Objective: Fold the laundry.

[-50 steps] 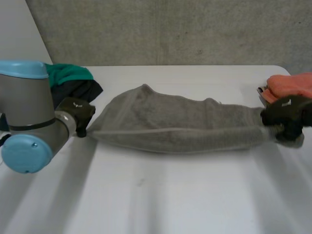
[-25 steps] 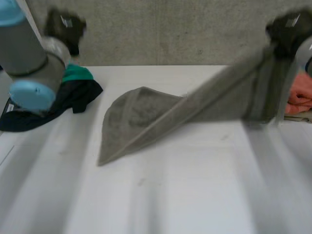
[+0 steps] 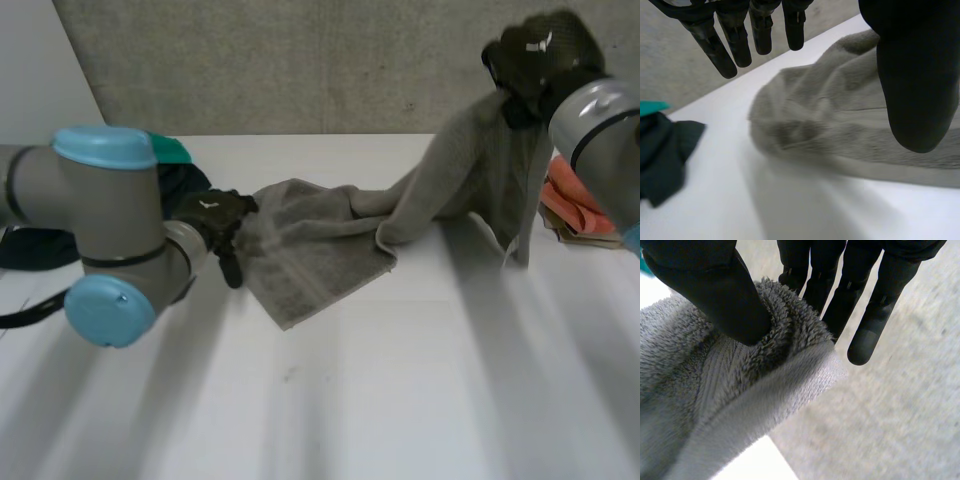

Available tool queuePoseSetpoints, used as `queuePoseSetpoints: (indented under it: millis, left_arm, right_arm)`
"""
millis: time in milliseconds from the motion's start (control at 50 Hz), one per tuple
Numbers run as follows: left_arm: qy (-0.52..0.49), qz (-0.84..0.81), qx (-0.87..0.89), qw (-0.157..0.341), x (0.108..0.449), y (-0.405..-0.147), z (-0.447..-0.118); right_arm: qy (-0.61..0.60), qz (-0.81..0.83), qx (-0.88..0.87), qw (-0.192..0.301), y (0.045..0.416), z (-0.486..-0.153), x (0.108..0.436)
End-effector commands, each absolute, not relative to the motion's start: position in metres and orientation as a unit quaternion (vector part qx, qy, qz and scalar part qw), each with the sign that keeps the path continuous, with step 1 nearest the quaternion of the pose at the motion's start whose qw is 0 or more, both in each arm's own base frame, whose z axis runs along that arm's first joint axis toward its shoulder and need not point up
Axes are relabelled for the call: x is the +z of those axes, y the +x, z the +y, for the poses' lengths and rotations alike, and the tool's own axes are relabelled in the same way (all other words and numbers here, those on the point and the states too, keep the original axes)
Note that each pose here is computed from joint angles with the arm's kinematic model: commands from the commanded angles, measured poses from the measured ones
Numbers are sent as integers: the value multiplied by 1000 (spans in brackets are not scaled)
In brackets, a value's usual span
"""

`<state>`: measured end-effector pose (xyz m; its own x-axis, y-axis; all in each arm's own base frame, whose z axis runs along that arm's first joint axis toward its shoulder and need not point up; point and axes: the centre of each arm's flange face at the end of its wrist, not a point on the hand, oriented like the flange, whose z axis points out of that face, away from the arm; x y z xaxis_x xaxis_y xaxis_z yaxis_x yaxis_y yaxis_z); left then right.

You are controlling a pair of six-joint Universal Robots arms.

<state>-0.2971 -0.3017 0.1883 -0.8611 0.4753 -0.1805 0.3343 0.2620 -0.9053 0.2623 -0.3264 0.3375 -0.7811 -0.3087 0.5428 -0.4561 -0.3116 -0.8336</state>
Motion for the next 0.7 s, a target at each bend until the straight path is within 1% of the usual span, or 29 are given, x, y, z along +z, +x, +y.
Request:
queuePoseSetpoints:
  millis: [20, 60, 120, 140, 200, 220, 300, 380, 480, 580, 620, 700]
  left_arm:
    - [-241, -810, 523, 112, 175, -321, -283]
    - [-239, -819, 507, 123, 169, -329, -277]
    - [-234, -824, 499, 133, 165, -337, -272]
    - [-228, -826, 497, 140, 164, -341, -271]
    - [-216, -827, 496, 156, 166, -349, -269]
    - [-205, -827, 496, 170, 168, -353, -267]
    - [-187, -821, 499, 204, 175, -366, -260]
    - [-180, -811, 507, 229, 179, -380, -254]
    - [-169, -805, 513, 244, 176, -392, -252]
    - [-119, -811, 514, 253, 175, -395, -255]
    - [-95, -813, 509, 267, 177, -398, -251]
    - [-59, -813, 509, 277, 184, -396, -249]
  right_arm:
    - [318, -534, 783, 11, 277, -282, 391]
    - [317, -521, 793, -3, 281, -266, 406]
    - [318, -508, 800, -19, 285, -249, 420]
    - [320, -499, 805, -30, 288, -236, 430]
    - [323, -487, 810, -43, 292, -218, 441]
    - [324, -481, 813, -50, 294, -207, 448]
    - [319, -470, 821, -60, 296, -187, 462]
    - [321, -467, 821, -74, 301, -169, 468]
    - [324, -471, 816, -85, 303, -151, 472]
    - [323, -472, 815, -93, 302, -137, 476]
    - [322, -470, 816, -97, 301, -130, 478]
    - [320, -476, 814, -92, 300, -133, 474]
